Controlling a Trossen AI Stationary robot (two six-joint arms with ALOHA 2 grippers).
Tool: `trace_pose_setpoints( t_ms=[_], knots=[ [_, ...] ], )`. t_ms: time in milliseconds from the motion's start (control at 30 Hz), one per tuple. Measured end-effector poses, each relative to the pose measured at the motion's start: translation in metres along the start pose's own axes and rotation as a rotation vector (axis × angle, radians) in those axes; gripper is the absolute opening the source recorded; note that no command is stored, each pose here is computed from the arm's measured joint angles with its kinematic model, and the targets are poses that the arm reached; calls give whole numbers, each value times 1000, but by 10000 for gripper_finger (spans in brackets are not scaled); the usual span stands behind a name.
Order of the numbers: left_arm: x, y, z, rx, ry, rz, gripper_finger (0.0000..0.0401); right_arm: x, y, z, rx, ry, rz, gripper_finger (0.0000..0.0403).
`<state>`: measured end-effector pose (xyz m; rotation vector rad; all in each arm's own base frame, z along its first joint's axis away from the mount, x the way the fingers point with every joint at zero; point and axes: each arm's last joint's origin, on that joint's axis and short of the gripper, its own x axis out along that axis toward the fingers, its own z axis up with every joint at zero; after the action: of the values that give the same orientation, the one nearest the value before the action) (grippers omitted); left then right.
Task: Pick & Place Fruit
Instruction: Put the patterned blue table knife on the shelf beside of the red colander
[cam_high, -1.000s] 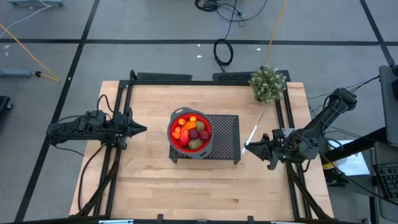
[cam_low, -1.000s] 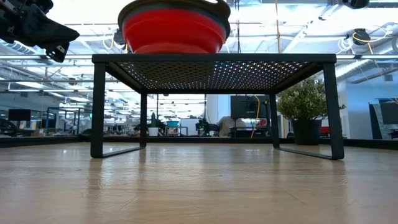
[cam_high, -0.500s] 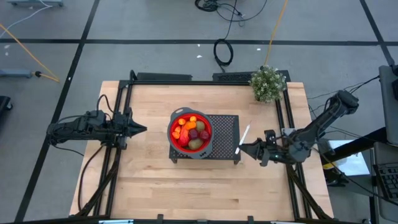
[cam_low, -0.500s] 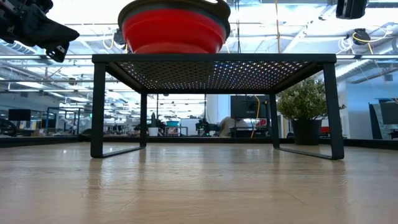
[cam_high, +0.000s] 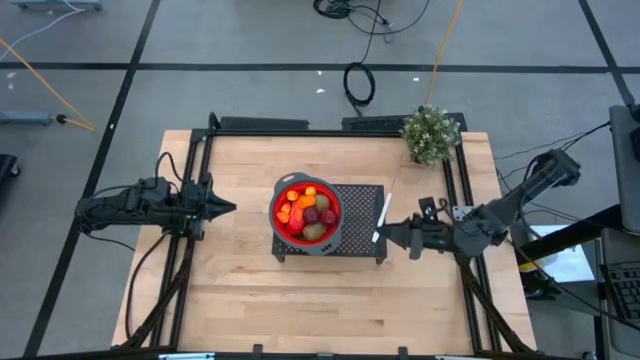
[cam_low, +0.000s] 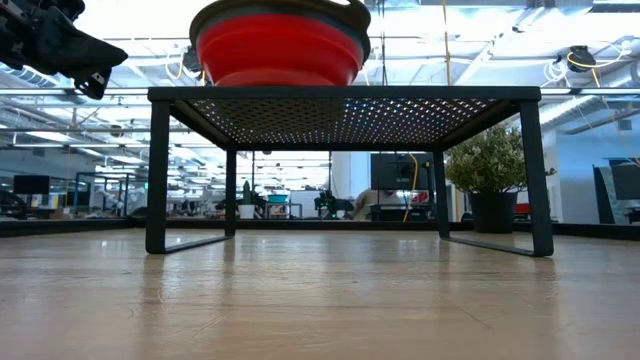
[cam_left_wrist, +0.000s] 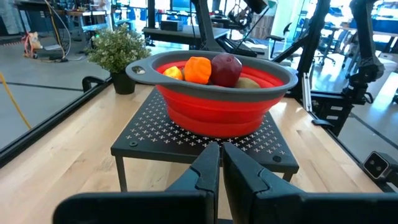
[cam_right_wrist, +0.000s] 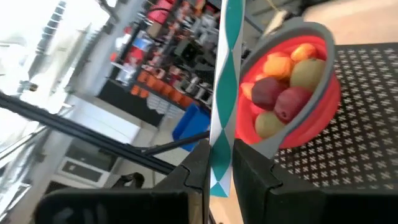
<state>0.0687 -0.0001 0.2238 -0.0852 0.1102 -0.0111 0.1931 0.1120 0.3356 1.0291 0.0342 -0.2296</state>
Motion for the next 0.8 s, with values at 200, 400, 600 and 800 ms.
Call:
trace_pose_setpoints(
  t_ms=[200, 400, 600, 800],
  knots=[
    [0, 0, 0, 0, 0, 0, 19, 9, 13, 15, 97, 95, -147, 38],
    [0, 0, 0, 0, 0, 0, 19, 27, 12, 16, 299, 277, -340, 38],
    [0, 0, 0, -1, 0, 0, 19, 43, 5, 14, 487, 404, -463, 38],
    [0, 0, 0, 0, 0, 0, 19, 52, -1, 19, 597, 457, -511, 38]
  ],
)
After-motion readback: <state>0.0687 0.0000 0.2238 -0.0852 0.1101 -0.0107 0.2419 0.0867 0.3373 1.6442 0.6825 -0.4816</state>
